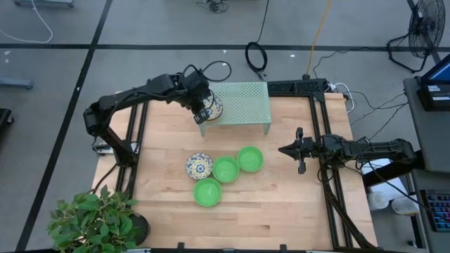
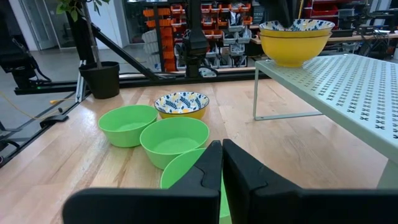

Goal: Pick & Place Mini bowls
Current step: Stack the bottom white patterned bowl on top of the white patterned bowl on the shelf

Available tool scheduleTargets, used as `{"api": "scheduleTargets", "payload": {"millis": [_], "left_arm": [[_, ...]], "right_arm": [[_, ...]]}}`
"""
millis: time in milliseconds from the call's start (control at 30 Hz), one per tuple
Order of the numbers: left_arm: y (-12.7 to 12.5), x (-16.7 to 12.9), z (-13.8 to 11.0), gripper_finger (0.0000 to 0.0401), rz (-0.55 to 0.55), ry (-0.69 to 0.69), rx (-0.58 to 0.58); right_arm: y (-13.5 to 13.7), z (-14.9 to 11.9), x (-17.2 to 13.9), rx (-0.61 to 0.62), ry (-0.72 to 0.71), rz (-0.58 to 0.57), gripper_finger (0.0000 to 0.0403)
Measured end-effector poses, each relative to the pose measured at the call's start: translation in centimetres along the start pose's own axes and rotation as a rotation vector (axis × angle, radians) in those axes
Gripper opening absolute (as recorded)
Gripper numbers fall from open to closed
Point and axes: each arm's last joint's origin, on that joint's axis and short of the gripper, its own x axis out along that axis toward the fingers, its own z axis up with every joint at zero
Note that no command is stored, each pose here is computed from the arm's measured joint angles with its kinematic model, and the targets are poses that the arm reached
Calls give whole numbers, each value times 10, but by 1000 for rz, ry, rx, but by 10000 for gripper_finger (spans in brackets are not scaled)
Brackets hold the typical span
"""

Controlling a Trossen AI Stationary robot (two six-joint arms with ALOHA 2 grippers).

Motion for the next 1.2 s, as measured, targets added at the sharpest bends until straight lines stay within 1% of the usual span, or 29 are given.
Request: {"api": "scheduleTargets", "payload": {"millis": [167, 233, 367, 500, 600, 733, 800, 867, 967, 1100, 1200], "left_arm": [[4, 13, -7, 5, 30, 30, -12], [4, 17, -9, 7, 30, 33, -13], [4, 20, -11, 23, 29, 38, -11], [4, 20, -9, 23, 31, 16, -10], [4, 14, -6, 13, 33, -25, -14], [3, -1, 6, 4, 28, -101, -38], [0, -5, 11, 10, 7, -138, -56], [-6, -6, 14, 16, -44, -166, -51], [-15, -5, 14, 16, -107, -159, -29], [-26, 0, 13, 4, -130, -135, 1], [-31, -2, 13, 12, -138, -146, 16]], "right_arm": [[0, 0, 0, 0, 0, 0, 0], [0, 0, 0, 0, 0, 1, 0], [0, 0, 0, 0, 0, 0, 0], [0, 0, 0, 0, 0, 0, 0], [0, 0, 0, 0, 0, 0, 0], [0, 0, 0, 0, 0, 0, 0], [0, 0, 0, 0, 0, 0, 0], [0, 0, 0, 0, 0, 0, 0], [0, 0, 0, 0, 0, 0, 0], [0, 0, 0, 0, 0, 0, 0], [0, 0, 0, 0, 0, 0, 0]]}}
